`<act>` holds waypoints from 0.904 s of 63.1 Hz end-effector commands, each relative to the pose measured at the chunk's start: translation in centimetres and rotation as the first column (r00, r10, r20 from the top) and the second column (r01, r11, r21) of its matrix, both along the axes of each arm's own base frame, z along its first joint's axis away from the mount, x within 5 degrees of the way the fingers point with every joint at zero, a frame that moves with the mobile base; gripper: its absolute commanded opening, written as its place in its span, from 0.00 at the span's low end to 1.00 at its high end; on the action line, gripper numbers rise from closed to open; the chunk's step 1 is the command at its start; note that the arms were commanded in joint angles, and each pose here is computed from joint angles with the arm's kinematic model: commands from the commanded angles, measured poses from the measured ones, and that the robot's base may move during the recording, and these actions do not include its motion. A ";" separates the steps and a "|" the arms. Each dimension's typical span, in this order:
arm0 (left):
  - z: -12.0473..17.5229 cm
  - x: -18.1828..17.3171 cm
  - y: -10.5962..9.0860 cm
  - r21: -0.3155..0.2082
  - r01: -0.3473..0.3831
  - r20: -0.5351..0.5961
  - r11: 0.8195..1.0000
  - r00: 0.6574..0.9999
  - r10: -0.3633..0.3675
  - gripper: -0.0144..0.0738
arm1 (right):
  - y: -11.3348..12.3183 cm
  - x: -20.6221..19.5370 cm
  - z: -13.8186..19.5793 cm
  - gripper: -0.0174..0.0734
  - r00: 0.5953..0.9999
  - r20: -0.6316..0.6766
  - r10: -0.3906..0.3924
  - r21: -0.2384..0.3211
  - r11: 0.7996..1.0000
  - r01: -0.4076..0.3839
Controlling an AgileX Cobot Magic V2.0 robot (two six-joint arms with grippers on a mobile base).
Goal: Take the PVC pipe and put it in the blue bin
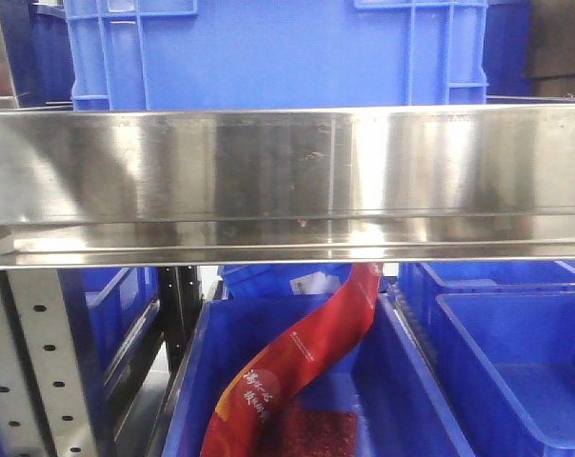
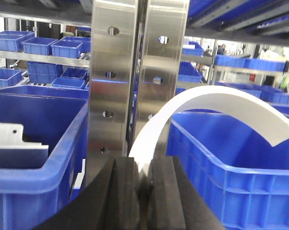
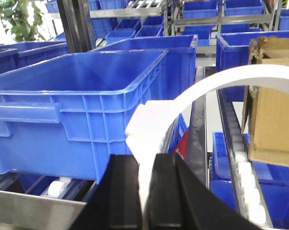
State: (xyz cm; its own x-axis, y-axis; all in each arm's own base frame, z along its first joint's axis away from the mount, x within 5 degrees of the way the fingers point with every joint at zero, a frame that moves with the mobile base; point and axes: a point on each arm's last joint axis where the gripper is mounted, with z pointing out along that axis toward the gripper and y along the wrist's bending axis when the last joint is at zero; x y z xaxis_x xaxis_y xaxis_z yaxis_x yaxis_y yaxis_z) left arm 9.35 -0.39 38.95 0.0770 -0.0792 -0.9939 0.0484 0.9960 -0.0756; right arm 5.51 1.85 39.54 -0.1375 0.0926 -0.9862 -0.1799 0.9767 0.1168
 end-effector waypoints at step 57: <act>5.2 7.4 -8.3 0.082 0.408 0.076 0.909 0.907 -0.414 0.04 | 1.3 4.1 3.9 0.02 0.986 0.031 0.163 0.034 0.986 -0.164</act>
State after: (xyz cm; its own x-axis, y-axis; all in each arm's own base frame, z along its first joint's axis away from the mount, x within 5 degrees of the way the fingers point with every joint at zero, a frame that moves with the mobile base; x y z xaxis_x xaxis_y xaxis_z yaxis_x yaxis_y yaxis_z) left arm 16.26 -8.29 42.62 0.0821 -0.0423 -0.9957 0.4559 0.8900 -0.0002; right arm 9.37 3.23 42.59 -0.1519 0.1091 -0.9824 -0.3390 0.9278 0.1554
